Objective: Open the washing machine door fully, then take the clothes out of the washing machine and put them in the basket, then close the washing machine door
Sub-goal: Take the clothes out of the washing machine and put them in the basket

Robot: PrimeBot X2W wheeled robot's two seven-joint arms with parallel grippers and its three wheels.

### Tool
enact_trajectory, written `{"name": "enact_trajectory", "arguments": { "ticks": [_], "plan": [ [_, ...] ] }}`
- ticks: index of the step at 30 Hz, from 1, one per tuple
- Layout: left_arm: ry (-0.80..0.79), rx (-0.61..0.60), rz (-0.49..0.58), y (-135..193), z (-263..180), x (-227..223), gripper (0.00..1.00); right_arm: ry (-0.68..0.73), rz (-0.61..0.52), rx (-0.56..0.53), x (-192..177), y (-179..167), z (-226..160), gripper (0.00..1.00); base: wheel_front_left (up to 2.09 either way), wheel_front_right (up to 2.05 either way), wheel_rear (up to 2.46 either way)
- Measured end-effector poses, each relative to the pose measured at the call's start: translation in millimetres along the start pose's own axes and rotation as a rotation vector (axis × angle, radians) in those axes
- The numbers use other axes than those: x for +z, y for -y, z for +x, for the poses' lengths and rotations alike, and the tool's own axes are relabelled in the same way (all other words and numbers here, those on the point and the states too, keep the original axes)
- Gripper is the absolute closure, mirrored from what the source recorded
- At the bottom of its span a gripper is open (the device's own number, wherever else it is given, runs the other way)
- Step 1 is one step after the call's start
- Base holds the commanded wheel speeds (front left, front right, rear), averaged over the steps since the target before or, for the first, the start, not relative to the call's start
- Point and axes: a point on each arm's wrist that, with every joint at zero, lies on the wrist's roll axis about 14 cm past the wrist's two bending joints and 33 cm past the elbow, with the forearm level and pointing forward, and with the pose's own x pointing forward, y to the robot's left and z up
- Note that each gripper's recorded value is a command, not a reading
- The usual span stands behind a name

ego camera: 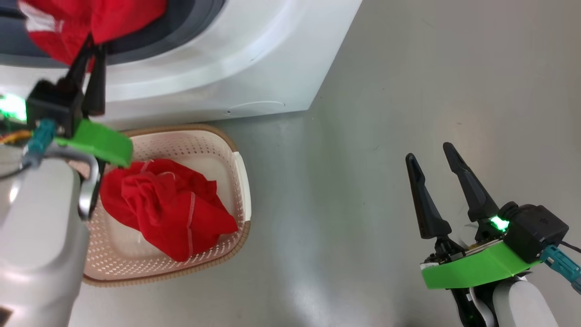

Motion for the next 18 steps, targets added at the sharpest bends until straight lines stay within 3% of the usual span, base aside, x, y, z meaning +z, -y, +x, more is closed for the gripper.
{"name": "enact_trajectory", "arguments": {
  "ticks": [18],
  "plan": [
    [0.133, 0.079, -0.038, 0, -81, 56, 1.0, 0.024, 0.015, 0.049, 15, -19, -7, 0.0, 0.0, 0.0, 0.0]
  ]
}}
